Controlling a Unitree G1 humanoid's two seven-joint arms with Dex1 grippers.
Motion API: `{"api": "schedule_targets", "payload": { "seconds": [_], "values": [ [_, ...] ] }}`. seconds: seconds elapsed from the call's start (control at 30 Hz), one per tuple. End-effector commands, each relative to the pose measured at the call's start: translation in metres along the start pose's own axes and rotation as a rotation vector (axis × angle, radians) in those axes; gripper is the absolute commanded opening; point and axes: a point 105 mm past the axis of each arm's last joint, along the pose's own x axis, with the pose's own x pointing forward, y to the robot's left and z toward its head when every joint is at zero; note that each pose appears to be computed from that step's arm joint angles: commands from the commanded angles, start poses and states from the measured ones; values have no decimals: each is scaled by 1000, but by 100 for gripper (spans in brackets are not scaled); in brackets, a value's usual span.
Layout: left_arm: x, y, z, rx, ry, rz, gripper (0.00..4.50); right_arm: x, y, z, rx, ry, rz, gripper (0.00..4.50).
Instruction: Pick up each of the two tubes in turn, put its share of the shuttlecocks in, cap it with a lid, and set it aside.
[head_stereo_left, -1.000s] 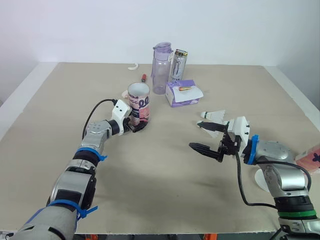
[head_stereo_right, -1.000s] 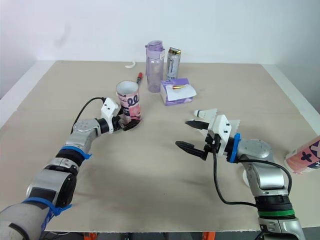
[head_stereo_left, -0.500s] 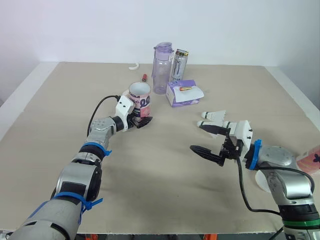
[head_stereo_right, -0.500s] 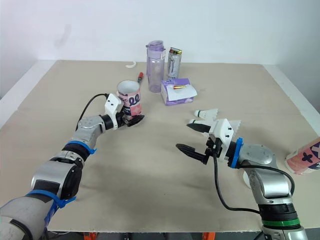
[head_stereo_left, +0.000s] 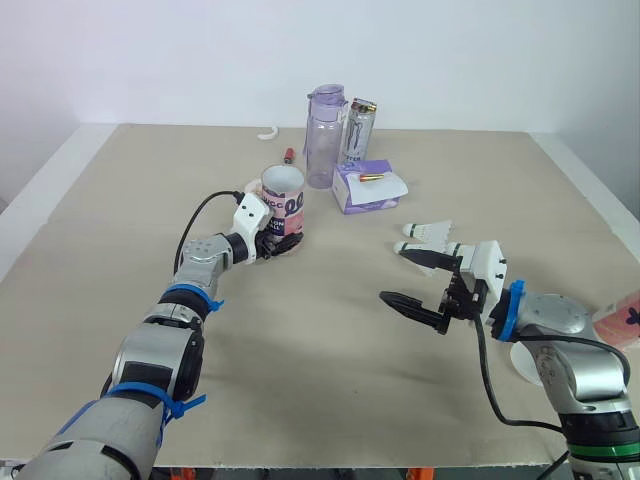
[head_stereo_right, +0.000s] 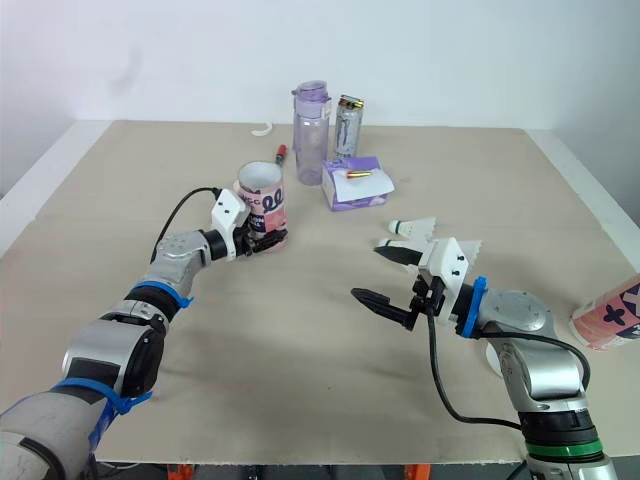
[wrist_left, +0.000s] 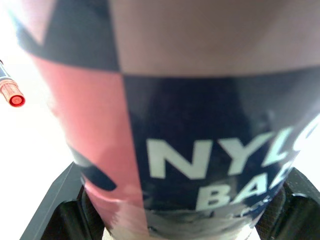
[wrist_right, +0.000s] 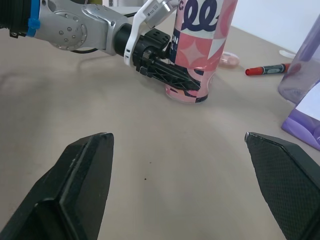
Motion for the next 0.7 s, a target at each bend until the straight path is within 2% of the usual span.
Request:
{"api": "schedule_targets", "payload": {
  "seconds": [0.03,0.23,0.43,0.6,0.7],
  "values": [
    [-4,-1,24,146,-61,-79,341,-6,1,18,-51,-45,-6,450],
    [-28,-44,22,300,-66,-368,341,-12,22,25,-50,-60,59,450],
    [-59,-108,27,389,30,-676,341,-19,51,27,-17,-45,185,450],
    [-62,-136,37,370,135,-776,341,-26,57,22,-3,-28,185,450],
    [-61,-141,33,378,219,-789,341,-29,60,19,6,-23,175,450]
  ]
}}
